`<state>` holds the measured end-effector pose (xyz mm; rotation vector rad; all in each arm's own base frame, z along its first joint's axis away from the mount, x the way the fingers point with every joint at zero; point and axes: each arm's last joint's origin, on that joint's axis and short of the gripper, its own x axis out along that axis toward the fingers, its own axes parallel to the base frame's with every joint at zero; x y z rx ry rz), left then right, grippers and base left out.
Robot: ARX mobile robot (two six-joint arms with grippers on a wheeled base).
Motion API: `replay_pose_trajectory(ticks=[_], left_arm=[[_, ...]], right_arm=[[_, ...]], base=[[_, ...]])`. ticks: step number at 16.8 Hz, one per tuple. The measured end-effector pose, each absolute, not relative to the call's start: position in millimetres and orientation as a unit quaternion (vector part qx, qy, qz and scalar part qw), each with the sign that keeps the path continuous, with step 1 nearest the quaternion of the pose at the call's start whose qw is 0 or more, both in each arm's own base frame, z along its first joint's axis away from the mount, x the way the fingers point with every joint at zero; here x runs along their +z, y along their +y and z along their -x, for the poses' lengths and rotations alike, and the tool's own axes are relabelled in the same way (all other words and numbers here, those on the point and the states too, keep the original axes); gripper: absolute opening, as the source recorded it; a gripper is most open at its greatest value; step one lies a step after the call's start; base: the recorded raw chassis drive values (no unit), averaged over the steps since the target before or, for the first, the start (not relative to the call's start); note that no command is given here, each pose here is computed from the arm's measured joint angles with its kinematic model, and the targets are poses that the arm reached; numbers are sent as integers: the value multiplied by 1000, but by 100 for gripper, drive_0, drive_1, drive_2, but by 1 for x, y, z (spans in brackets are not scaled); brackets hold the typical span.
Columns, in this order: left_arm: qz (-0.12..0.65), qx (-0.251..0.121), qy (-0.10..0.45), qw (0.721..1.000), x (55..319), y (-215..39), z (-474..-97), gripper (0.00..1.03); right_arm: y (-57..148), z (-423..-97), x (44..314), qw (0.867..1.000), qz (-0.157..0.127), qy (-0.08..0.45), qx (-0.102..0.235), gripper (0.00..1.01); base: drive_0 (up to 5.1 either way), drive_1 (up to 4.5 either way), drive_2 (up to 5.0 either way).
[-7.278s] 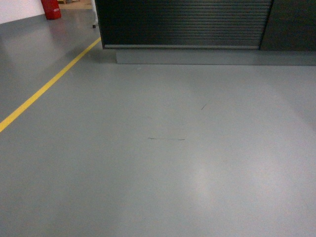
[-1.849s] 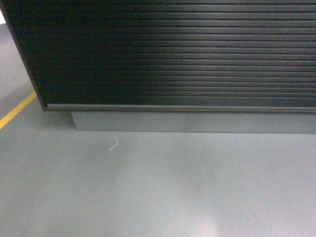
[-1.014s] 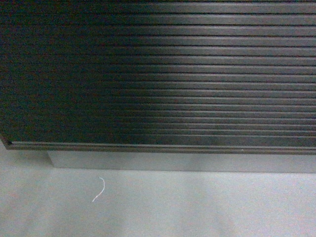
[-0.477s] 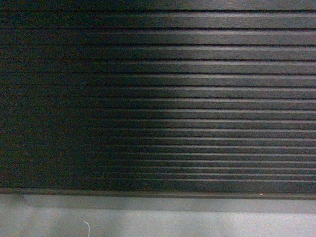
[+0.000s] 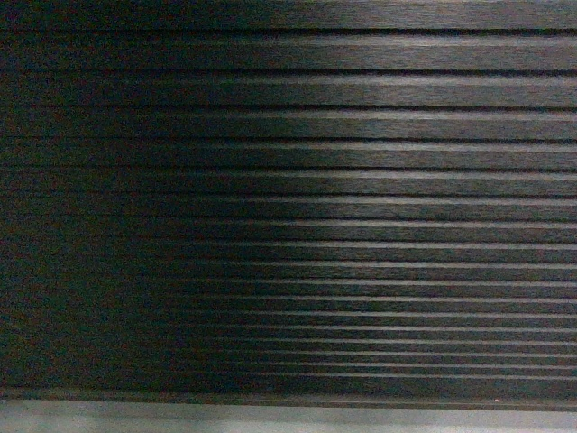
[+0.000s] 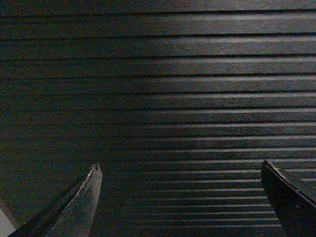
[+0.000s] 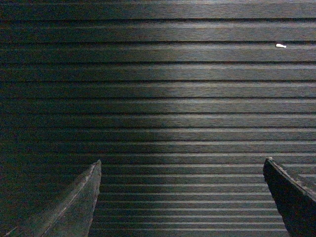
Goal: Place dark red mango on scale at checkout
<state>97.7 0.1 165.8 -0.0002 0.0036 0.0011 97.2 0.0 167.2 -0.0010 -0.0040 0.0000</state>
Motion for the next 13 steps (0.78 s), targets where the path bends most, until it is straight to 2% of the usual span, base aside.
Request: replay_pose_trajectory(ticks=[13], left_arm=[[0, 1, 2, 1000, 166, 0, -98, 98]], right_arm=[[0, -97, 167, 1000, 0, -1, 1, 98]], base=[[0, 0, 0]])
